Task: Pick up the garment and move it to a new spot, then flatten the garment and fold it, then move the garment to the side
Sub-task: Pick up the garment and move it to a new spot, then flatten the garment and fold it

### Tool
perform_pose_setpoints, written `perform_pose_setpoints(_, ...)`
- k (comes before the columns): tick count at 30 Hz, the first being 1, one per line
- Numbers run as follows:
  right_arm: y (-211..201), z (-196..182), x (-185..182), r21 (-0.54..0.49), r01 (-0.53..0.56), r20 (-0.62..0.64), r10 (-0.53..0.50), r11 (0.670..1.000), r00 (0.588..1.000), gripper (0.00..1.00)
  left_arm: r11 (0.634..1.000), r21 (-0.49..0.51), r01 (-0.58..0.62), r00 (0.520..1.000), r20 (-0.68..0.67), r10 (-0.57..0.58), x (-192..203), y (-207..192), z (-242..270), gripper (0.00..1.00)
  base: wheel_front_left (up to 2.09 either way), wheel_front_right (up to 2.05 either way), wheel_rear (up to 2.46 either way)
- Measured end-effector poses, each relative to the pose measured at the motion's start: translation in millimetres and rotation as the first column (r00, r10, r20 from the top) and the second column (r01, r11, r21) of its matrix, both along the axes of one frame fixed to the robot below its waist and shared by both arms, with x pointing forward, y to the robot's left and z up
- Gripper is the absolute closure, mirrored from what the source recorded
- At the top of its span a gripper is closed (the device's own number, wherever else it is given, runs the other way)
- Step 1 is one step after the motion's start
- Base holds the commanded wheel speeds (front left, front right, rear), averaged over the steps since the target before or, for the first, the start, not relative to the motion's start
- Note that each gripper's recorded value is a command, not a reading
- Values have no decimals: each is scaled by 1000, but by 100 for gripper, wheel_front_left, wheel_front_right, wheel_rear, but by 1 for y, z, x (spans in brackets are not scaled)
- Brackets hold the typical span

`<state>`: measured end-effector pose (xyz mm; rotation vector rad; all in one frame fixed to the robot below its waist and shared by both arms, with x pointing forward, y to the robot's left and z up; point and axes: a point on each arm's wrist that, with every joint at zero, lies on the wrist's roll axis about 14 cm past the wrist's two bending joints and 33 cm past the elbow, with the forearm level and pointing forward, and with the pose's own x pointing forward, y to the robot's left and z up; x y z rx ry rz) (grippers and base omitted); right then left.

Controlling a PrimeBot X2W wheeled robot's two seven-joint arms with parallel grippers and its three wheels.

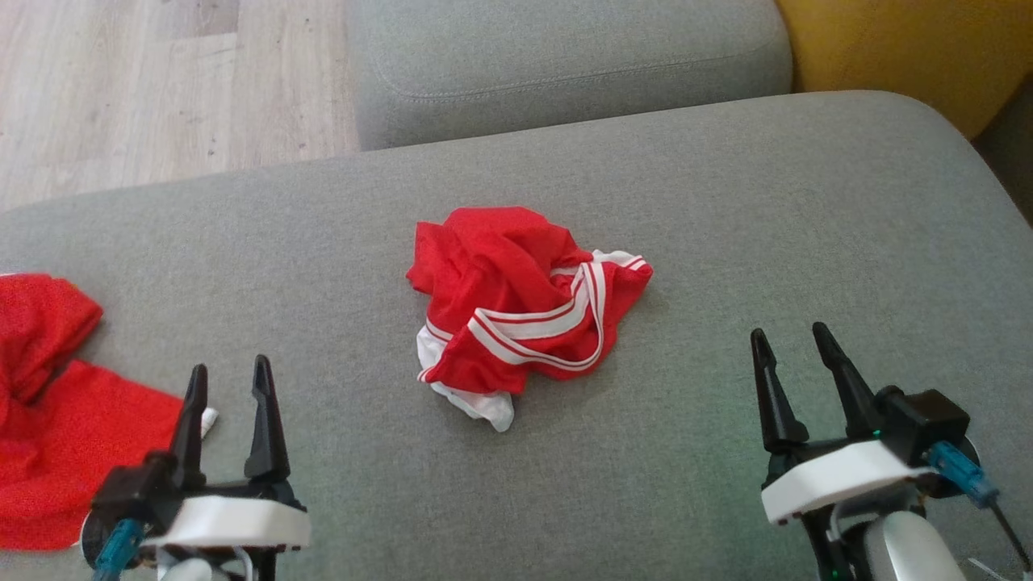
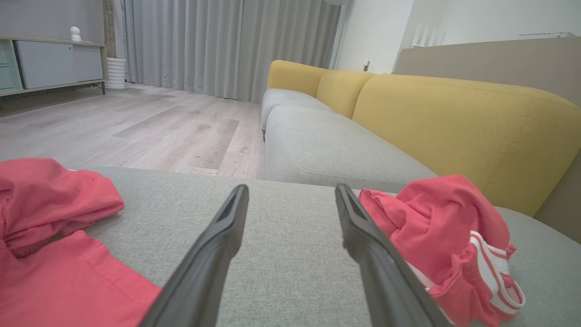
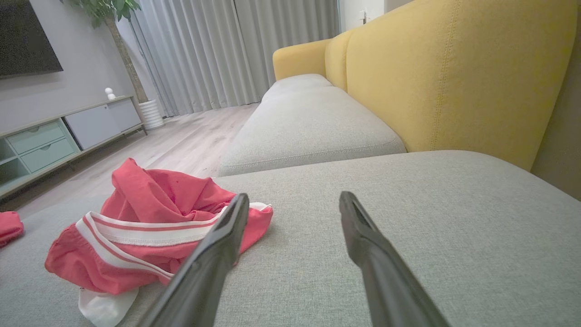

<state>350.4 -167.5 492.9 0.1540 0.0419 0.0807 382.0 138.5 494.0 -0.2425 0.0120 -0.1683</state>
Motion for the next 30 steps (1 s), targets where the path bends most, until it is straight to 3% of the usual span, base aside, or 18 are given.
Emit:
perform_pose_setpoints(9,2,-3,0,23,-5,-17,5,1000,1000,0,1000,-10,-4,1000,-12,4,-1,-2,-4,0,0,0,0)
perform_pose_setpoints(15,45,-9,22,51,-142,-102,146,989,984,0,1000,-13,-19,999,-33,19,-1,3,-11,0,0,0,0)
perform_pose_setpoints(21,82,-24,66,6,-286,-269,277,958,922,0,999,-19,-44,997,-68,43,1,9,-23,0,0,0,0)
perform_pose_setpoints(30,90,-99,89,-49,-355,-545,273,934,793,0,998,-31,-57,996,-64,55,16,13,-23,0,0,0,0)
